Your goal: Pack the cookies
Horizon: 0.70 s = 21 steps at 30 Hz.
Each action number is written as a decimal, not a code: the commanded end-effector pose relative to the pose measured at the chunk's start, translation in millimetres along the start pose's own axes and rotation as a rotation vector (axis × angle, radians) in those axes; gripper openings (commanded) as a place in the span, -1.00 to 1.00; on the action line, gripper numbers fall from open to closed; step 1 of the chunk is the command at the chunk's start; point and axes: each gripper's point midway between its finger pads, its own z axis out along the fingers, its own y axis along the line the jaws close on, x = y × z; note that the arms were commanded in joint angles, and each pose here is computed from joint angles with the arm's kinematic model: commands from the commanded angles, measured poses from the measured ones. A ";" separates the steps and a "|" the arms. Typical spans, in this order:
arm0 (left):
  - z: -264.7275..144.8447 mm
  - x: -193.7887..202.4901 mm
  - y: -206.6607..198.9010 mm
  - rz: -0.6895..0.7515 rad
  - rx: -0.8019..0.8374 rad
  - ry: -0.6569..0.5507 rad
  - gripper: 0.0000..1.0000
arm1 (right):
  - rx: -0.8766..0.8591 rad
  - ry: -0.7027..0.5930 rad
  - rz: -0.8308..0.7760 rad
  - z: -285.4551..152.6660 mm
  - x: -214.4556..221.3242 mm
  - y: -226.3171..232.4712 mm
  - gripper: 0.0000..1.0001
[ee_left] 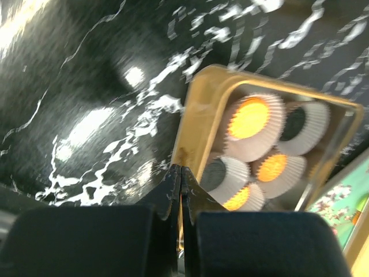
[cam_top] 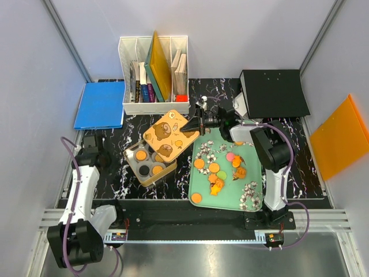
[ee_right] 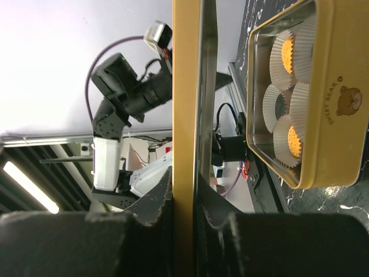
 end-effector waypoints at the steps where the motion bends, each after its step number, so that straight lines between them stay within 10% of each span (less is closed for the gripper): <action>1: 5.1 14.3 13.6 -0.044 -0.050 0.018 -1.00 | -0.080 -0.019 -0.065 10.4 -15.5 17.8 -1.00; 21: 39.4 55.7 20.5 -0.060 -0.079 0.212 -1.00 | 0.056 0.054 0.041 39.3 0.0 -70.4 -1.00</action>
